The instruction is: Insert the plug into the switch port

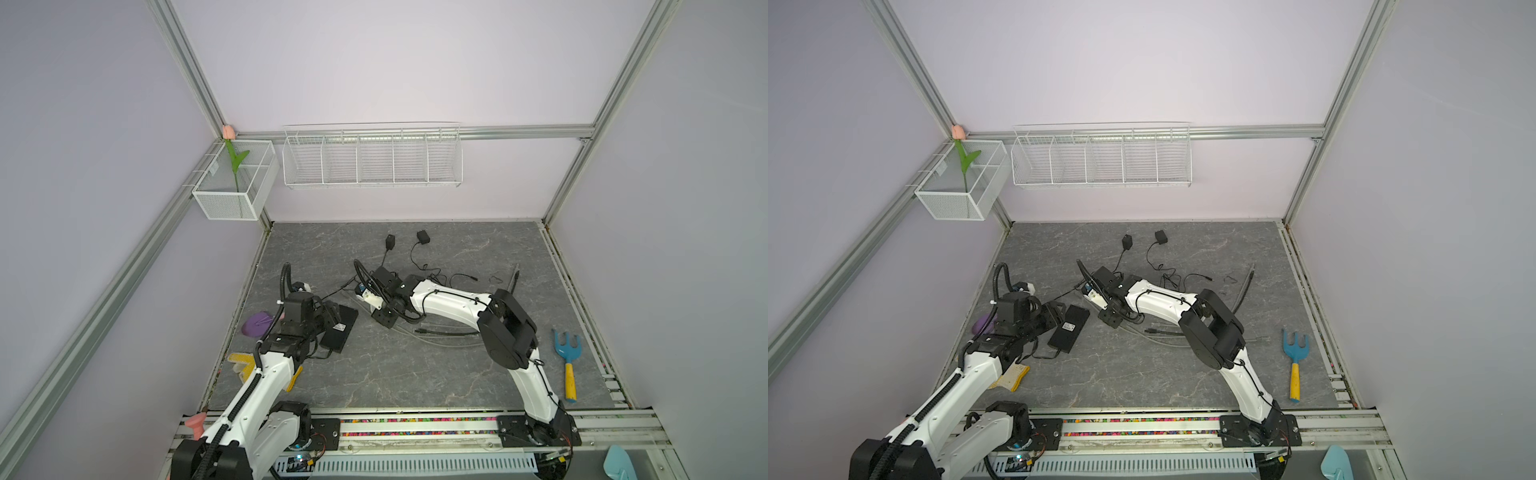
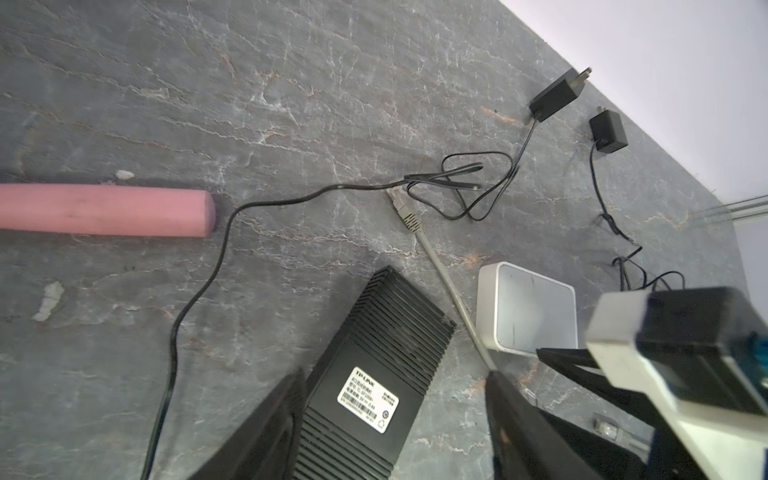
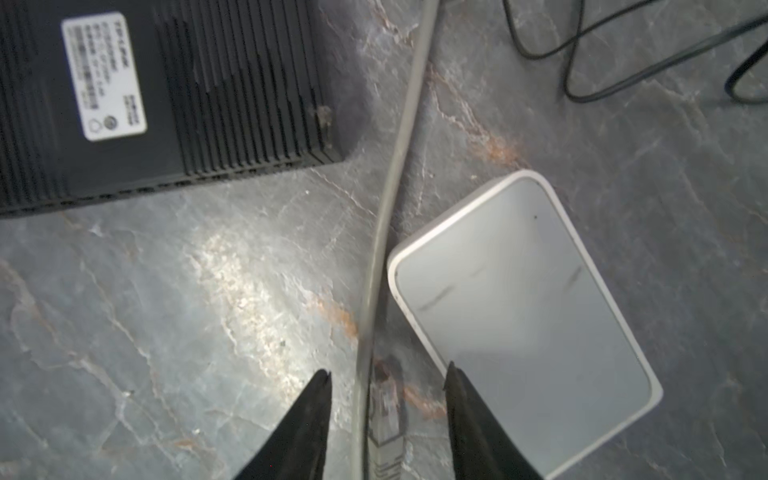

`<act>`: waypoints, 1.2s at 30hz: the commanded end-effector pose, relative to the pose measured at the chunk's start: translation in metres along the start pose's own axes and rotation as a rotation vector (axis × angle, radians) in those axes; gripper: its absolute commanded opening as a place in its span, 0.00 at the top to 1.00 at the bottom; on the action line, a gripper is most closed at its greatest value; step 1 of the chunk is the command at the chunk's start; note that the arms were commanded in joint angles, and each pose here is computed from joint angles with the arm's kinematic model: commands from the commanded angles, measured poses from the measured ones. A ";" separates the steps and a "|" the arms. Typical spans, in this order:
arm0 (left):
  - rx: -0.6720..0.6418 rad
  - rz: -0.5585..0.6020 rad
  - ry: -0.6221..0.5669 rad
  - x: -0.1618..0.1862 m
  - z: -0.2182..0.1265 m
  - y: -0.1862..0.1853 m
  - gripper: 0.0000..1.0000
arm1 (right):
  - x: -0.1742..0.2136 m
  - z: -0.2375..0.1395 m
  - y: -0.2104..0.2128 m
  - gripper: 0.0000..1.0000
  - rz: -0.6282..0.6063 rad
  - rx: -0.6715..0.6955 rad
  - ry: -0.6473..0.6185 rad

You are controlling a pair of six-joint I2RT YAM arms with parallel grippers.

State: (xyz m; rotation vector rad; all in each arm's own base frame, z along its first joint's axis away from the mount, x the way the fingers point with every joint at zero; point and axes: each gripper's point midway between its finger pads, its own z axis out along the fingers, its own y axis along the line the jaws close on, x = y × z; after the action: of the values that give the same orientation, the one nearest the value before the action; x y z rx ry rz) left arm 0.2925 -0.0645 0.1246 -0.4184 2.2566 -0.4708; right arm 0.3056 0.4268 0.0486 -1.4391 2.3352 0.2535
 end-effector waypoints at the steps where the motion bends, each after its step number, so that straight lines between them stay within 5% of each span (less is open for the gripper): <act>1: 0.017 0.001 -0.024 -0.005 -0.012 -0.002 0.31 | -0.005 0.006 0.012 0.52 -0.005 -0.045 0.016; 14: 0.091 -0.024 -0.099 -0.014 -0.054 -0.015 0.31 | 0.005 0.037 0.004 0.64 0.023 -0.020 0.087; 20: 0.110 -0.024 -0.096 -0.014 -0.058 -0.019 0.31 | 0.010 0.044 -0.032 0.61 0.056 0.098 0.112; 30: 0.143 -0.029 -0.128 -0.020 -0.073 -0.026 0.31 | 0.013 0.003 -0.054 0.58 0.032 0.224 0.038; 36: 0.148 -0.025 -0.127 -0.023 -0.073 -0.029 0.32 | 0.028 0.011 -0.070 0.60 0.010 0.307 0.089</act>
State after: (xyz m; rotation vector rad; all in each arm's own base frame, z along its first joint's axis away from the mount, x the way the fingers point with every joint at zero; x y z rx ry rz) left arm 0.2555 -0.0649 0.1844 -0.3875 2.1012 -0.5870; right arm 0.3541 0.3933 0.0405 -1.2951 2.3215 -0.0467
